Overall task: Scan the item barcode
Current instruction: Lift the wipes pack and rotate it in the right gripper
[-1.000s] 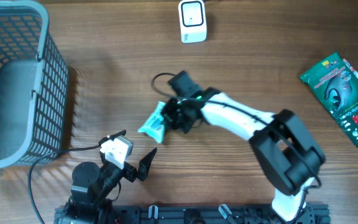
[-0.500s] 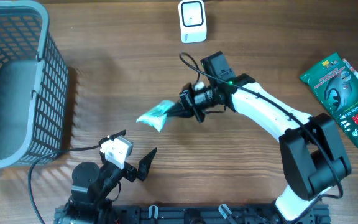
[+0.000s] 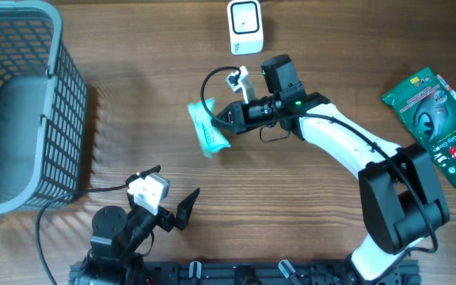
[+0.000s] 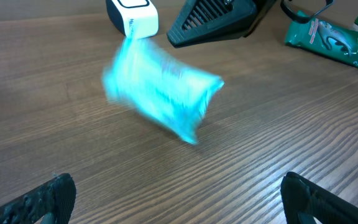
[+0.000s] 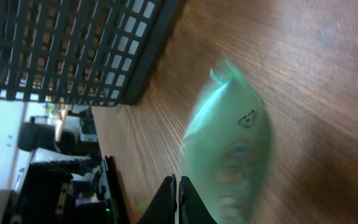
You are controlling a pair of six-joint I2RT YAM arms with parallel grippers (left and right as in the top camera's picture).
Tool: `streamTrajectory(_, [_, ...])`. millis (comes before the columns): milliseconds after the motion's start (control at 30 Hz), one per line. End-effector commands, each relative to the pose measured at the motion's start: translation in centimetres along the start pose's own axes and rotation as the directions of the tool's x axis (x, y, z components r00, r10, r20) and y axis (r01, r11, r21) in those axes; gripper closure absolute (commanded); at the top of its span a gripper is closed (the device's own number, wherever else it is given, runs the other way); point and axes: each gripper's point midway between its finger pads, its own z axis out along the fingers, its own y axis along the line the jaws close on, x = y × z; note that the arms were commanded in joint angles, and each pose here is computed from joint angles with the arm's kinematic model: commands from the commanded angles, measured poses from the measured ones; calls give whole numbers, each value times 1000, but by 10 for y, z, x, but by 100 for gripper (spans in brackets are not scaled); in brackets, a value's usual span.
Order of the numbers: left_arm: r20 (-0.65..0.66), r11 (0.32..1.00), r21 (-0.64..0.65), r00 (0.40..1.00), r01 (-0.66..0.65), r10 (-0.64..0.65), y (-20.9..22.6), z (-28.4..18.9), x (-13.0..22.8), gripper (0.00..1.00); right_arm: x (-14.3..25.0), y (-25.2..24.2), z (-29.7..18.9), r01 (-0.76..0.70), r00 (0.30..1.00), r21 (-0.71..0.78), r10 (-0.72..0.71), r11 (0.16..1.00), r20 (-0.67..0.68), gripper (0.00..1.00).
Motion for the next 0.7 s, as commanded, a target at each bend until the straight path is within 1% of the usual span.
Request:
streamTrajectory(0, [3, 1000, -3, 1000, -1, 1, 0, -1, -1, 0, -12, -3, -12, 80, 996, 86, -84, 993, 42, 95])
streamTrajectory(67, [3, 1000, -3, 1000, -1, 1, 0, -1, -1, 0, -1, -25, -17, -6, 1000, 185, 2, 983, 18, 95])
streamTrajectory(100, [3, 1000, -3, 1000, -1, 1, 0, -1, -1, 0, 11, -37, -20, -49, 999, 253, 53, 966, -10, 61])
streamTrajectory(133, [3, 1000, -3, 1000, -1, 1, 0, -1, -1, 0, 19, -44, -22, -51, 997, 292, 63, 955, -33, 35])
streamTrajectory(167, [3, 1000, -3, 1000, -1, 1, 0, -1, -1, 0, 28, -48, -22, -2, 996, 317, 29, 948, -79, 0])
streamTrajectory(200, [3, 1000, -3, 1000, -1, 1, 0, -1, -1, 0, 36, -55, -23, 45, 993, 367, -1, 929, -119, 0])
streamTrajectory(233, [3, 1000, -3, 1000, -1, 1, 0, -1, -1, 0, 38, -68, -28, 104, 988, 443, -42, 891, -148, 1])
streamTrajectory(300, [3, 1000, -3, 1000, -1, 1, 0, -1, -1, 0, 31, -83, -36, 199, 977, 520, -125, 830, -173, 0])
streamTrajectory(400, [3, 1000, -3, 1000, -1, 1, 0, -1, -1, 0, 17, -90, -40, 342, 939, 518, -270, 784, -211, 0])
streamTrajectory(433, [3, 1000, -3, 1000, -1, 1, 0, -1, -1, 0, 16, -94, -40, 359, 933, 517, -286, 777, -217, 0])
streamTrajectory(500, [3, 1000, -3, 1000, -1, 1, 0, -1, -1, 0, 18, -101, -33, 381, 924, 482, -305, 789, -231, 0])
streamTrajectory(567, [3, 1000, -3, 1000, -1, 1, 0, -1, -1, 0, 28, -102, -20, 397, 915, 409, -317, 821, -251, 0])
streamTrajectory(667, [3, 1000, -3, 1000, -1, 1, 0, -1, -1, 0, 38, -104, 0, 375, 917, 312, -301, 873, -262, 0])
